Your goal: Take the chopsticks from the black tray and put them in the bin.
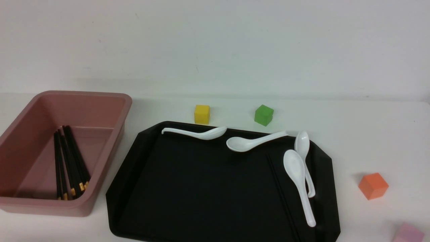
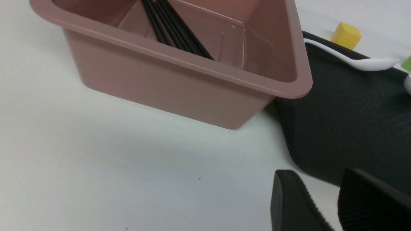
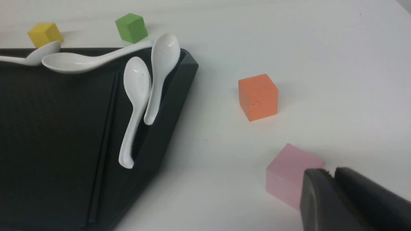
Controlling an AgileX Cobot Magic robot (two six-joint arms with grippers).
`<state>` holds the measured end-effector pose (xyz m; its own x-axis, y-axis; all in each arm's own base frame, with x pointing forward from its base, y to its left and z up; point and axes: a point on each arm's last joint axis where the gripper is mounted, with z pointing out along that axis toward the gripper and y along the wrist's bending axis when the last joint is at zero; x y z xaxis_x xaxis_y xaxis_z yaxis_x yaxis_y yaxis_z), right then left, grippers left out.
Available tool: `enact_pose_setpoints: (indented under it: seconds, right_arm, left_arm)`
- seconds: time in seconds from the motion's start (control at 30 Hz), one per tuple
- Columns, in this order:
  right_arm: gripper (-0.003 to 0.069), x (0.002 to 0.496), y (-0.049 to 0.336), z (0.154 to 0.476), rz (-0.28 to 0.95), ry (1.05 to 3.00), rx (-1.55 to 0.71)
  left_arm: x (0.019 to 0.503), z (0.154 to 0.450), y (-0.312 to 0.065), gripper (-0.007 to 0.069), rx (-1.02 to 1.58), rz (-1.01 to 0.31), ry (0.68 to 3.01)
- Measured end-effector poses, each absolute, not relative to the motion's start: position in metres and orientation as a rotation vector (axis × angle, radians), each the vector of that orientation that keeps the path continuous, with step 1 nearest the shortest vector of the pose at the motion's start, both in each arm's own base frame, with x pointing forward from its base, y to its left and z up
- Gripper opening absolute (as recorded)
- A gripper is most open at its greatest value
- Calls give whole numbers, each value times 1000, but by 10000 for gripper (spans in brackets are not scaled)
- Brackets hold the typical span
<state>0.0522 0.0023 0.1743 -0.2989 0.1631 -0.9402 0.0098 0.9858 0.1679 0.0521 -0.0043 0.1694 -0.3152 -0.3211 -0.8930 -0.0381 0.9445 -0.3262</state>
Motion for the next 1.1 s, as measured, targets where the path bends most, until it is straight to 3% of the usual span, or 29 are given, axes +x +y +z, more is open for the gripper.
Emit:
enact_pose_setpoints:
  seconds: [1.1]
  right_arm:
    - [118,52,2,174,151,1870,125]
  left_arm:
    - [52,169,-4,238,-262,-289,1878]
